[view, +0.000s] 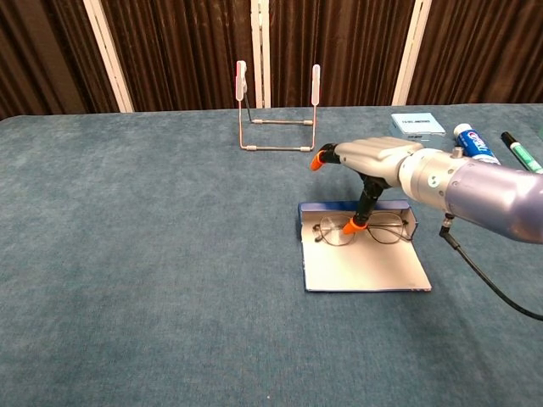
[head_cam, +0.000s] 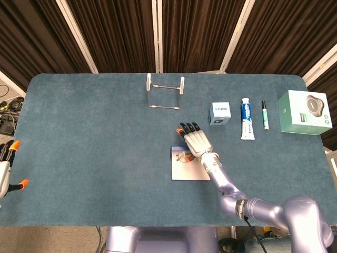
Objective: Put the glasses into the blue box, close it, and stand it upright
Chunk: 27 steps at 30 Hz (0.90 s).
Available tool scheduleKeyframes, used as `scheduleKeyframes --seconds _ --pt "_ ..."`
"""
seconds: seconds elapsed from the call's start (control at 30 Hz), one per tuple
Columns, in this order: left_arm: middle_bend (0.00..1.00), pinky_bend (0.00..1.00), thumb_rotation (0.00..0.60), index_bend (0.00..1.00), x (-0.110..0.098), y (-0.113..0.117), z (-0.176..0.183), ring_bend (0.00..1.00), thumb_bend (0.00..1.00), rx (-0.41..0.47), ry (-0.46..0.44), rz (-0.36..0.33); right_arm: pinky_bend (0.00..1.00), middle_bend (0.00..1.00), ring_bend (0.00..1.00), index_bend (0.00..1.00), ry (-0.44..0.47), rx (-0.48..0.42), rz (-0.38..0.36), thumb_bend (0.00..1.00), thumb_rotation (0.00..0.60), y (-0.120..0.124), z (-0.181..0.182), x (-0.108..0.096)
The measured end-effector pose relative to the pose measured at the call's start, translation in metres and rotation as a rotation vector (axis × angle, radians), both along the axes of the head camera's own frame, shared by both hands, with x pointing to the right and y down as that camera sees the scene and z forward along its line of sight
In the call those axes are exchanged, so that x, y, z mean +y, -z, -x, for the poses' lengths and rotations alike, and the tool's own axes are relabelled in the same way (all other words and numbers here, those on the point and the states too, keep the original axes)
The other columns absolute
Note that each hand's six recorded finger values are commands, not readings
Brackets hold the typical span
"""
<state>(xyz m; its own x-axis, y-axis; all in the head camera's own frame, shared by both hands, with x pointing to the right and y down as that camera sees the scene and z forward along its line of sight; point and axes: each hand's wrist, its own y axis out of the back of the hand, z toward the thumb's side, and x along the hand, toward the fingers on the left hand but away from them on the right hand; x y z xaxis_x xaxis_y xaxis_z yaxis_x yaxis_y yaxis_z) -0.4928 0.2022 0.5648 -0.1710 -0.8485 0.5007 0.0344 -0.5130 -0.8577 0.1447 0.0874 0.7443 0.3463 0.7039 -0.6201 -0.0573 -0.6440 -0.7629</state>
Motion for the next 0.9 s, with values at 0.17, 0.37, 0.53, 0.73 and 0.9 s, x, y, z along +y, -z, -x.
scheduleKeyframes --seconds 0.17,0.37,0.53,0.73,0.9 --pt "0.00 0.00 0.600 0.00 0.000 -0.002 0.001 0.00 0.00 -0.002 0.001 0.007 0.00 0.00 0.00 0.16 -0.030 -0.004 -0.011 0.00 0.600 -0.001 -0.003 -0.009" --pt "0.00 0.00 0.600 0.00 0.000 -0.002 0.000 0.00 0.00 -0.002 0.001 0.008 0.00 0.00 0.00 0.16 -0.033 -0.014 -0.016 0.00 0.600 0.001 -0.003 -0.011" --pt "0.00 0.00 0.600 0.00 0.000 -0.002 -0.001 0.00 0.00 0.003 -0.003 0.009 0.00 0.00 0.00 0.16 -0.002 -0.046 -0.016 0.00 0.600 0.015 0.000 -0.006" --pt "0.00 0.00 0.600 0.00 0.001 0.001 -0.004 0.00 0.00 0.015 -0.014 0.001 0.00 0.00 0.00 0.20 0.064 -0.084 -0.008 0.00 0.600 0.039 0.001 0.012" --pt "0.00 0.00 0.600 0.00 0.002 0.005 -0.007 0.00 0.00 0.026 -0.022 -0.007 0.00 0.00 0.00 0.25 0.136 -0.076 -0.005 0.03 0.600 0.055 -0.012 0.040"
